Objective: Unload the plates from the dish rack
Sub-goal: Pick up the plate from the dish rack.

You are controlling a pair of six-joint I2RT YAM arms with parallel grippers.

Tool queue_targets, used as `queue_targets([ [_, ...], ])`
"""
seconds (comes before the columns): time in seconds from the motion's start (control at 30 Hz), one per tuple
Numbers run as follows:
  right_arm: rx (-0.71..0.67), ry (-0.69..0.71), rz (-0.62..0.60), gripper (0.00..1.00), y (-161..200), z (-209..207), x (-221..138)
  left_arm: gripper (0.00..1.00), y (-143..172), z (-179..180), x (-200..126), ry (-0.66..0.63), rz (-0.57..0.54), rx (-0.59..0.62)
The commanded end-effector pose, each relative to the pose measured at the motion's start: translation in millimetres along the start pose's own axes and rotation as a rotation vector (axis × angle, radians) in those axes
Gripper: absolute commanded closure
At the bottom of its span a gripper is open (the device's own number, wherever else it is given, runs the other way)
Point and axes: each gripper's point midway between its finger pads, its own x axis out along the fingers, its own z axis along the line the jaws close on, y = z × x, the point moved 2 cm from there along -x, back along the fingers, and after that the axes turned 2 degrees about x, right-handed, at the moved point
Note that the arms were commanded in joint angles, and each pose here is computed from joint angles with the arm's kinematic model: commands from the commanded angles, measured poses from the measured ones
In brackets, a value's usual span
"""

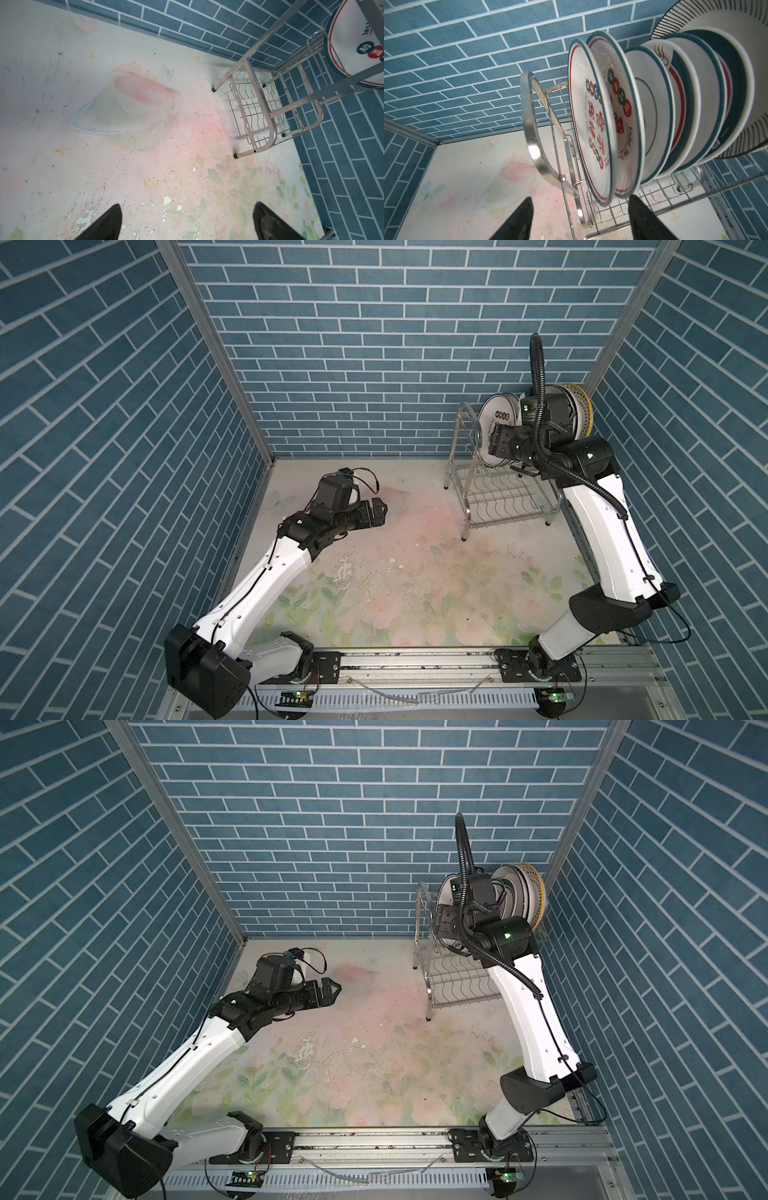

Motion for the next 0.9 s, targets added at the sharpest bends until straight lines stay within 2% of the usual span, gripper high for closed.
queue_targets([
  [0.0, -0.016, 0.019, -0.027, 0.31, -8.0, 0.7, 0.9, 0.01, -0.9, 6.0, -2.5, -0.037, -0.008, 0.022],
  [0.47, -0.031, 0.108, -0.018, 0.37, -3.6, -6.0, 21.0, 0.01, 0.3, 10.4, 3.9, -0.031, -0.002, 0.014],
  [0.7, -0.028, 0.142, -0.039, 0.53, -6.1, -9.0, 26.0, 0.01, 2.8, 11.9, 5.4, -0.034, 0.007, 0.013],
  [0.87, -0.037, 0.164, -0.044, 0.59, -5.8, -8.4, 36.4, 0.01, 3.5, 11.2, 5.6, -0.028, 0.009, 0.011],
])
